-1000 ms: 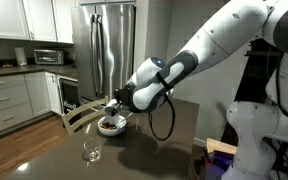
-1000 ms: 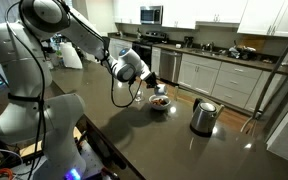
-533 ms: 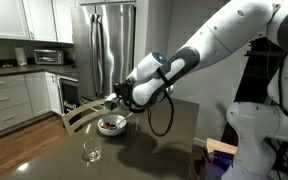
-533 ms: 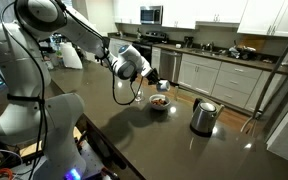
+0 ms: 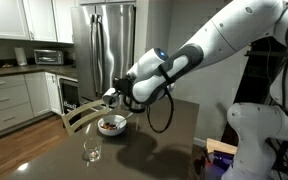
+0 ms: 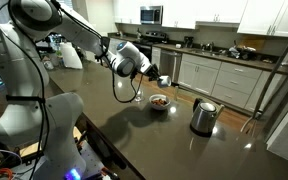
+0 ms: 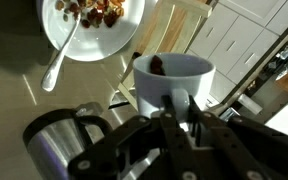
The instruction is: Pour the contents from the white cup into the white bowl
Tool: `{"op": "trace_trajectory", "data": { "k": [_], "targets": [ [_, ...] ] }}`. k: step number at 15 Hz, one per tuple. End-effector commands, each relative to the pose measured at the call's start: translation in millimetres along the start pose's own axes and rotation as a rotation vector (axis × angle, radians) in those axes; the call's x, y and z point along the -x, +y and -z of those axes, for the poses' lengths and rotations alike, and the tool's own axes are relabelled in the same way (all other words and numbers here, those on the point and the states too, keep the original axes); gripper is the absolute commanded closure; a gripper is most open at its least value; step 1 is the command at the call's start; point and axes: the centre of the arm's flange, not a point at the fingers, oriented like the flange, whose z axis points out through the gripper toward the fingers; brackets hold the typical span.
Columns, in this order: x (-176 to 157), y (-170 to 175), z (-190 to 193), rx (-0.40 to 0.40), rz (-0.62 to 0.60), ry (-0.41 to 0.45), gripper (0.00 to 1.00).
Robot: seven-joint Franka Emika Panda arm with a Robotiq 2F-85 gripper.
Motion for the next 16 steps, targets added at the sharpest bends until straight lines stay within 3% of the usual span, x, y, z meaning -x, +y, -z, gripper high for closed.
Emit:
{"op": "trace_trajectory", "data": {
  "k": [1, 16],
  "targets": [
    [1.0, -2.2, 9.9, -0.017, 0.008, 0.053, 0.96],
    [35.9, 29.7, -20.2, 0.094, 0.029, -0.023, 0.96]
  ]
}}
